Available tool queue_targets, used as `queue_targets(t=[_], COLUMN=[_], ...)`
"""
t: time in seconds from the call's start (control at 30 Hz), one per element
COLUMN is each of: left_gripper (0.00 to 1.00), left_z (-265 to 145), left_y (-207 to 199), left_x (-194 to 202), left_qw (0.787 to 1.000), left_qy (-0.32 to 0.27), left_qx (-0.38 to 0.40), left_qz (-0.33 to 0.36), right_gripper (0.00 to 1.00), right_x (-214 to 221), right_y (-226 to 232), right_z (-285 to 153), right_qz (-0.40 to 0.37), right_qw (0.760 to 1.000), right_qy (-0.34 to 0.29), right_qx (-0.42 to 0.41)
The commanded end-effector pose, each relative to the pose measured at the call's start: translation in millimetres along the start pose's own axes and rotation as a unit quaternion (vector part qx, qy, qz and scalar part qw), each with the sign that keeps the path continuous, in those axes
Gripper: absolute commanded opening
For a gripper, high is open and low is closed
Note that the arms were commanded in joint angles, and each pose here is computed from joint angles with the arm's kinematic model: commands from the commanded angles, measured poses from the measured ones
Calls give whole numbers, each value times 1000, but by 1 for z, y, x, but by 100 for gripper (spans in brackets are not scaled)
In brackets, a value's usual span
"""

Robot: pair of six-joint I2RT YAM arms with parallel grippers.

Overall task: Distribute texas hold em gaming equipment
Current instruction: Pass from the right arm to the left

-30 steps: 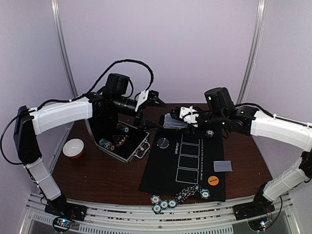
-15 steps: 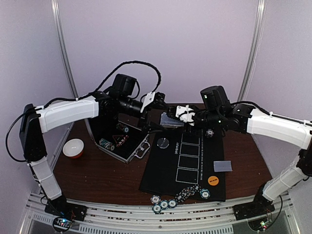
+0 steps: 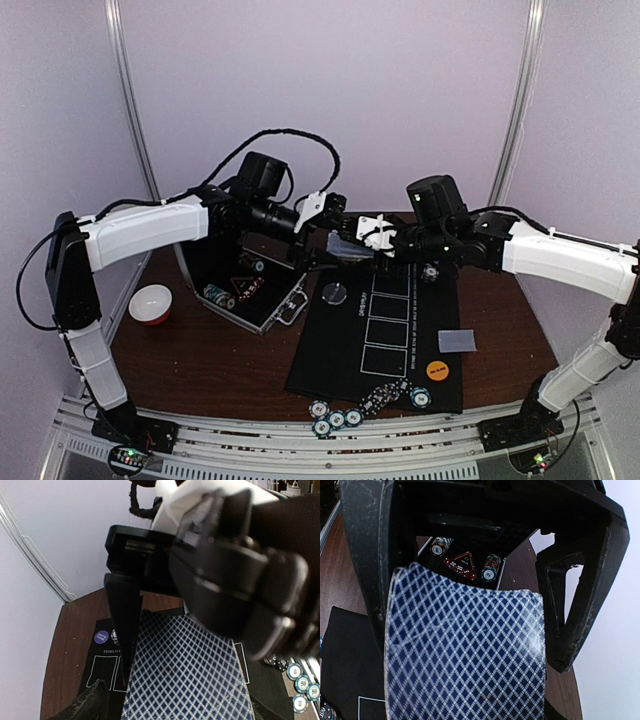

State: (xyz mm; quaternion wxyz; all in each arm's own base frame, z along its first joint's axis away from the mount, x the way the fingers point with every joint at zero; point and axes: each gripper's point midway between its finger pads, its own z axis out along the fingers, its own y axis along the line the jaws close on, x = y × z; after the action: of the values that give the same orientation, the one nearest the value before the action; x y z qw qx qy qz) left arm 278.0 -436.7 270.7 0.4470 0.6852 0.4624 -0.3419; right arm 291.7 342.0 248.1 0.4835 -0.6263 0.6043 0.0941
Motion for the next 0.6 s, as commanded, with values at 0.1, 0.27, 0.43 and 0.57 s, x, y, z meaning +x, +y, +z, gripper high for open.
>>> queue_targets(t=[0.1, 0.27, 0.43, 0.57], left_gripper=[77, 77, 65, 62], left_z=[5, 5, 5, 5], left_y=[4, 3, 2, 1], left_x=[-1, -2, -5, -8], left_qw=[1000, 1000, 1000, 1000], left_qy=[4, 0, -9, -13], left_qx=[-2, 2, 7, 10], left_qz=[13, 15, 17, 19], right_gripper=[47, 47, 47, 47], right_x=[-19, -22, -23, -23], right_y=[-14, -14, -15, -15], right_z=[-3, -3, -2, -2], right_qz=[-7, -6, -6, -7], right_qw=[999, 999, 999, 999], right_qy=[-22, -29, -31, -30], right_qx=[22, 23, 24, 23])
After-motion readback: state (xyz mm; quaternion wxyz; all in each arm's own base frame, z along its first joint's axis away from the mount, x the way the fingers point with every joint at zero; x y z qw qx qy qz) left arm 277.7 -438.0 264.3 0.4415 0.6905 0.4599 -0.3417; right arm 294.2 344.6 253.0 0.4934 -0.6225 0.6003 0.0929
